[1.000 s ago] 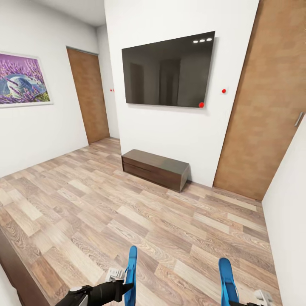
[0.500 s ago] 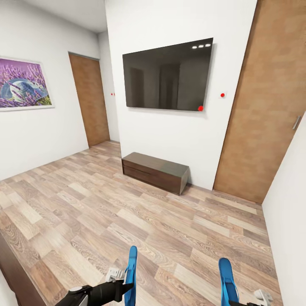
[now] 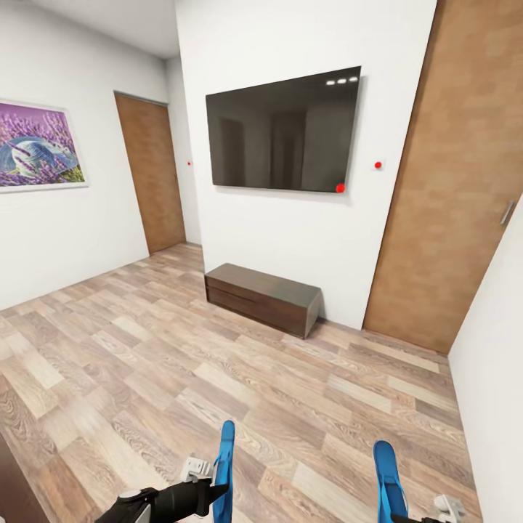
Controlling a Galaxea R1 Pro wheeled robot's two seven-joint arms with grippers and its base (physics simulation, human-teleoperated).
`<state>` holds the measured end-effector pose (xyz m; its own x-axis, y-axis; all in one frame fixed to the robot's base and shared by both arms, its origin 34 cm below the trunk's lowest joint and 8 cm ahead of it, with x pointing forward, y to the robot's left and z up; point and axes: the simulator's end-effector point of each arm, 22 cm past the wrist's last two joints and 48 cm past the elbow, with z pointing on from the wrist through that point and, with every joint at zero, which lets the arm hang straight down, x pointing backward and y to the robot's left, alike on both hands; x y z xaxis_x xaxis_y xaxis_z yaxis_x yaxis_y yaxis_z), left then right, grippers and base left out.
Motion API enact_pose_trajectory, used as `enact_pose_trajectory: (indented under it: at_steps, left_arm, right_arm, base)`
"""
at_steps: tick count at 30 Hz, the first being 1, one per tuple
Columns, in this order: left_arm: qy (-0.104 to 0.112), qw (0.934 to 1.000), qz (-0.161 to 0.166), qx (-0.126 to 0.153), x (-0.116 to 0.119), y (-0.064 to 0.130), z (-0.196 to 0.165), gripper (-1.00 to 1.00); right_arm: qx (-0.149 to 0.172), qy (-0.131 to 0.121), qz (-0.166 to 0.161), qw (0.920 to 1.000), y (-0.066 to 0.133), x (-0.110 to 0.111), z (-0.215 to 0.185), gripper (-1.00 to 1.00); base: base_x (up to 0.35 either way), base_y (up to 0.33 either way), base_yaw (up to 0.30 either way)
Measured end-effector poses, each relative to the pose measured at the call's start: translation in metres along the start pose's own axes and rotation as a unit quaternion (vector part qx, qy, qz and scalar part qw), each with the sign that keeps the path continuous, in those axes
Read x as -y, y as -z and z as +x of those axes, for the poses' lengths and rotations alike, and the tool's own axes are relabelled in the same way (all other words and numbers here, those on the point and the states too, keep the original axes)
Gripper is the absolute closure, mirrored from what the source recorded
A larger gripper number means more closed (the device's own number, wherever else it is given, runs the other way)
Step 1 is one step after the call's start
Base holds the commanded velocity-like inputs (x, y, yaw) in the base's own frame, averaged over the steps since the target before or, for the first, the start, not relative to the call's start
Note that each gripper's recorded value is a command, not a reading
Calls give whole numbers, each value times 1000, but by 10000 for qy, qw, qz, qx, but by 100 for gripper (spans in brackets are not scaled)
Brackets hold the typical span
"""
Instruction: In the bedroom, move the book from the bed onto either nightstand, and place the two sandals side by side next to the bed.
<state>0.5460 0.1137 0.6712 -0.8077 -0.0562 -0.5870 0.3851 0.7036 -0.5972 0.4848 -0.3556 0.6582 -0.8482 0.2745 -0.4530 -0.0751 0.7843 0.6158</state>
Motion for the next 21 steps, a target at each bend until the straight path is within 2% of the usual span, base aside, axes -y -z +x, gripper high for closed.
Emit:
enact_pose_trajectory:
  at_steps: [4,13,21]
  left_arm:
    - [-1,10000,-2,-2,0,0,0,100]
    - [9,10000,-10,1,-1,0,0,100]
    - [15,10000,-8,-12,-1,0,1,100]
  right_arm:
    - [-2,0,1,10000,0,0,0,100]
    - [-1,5,7,10000,0,0,0,100]
    - [-18,-5,12,10000,0,1,1,100]
  base:
    - [285,-115,0]
    - [322,-11,4]
    - [326,0,149]
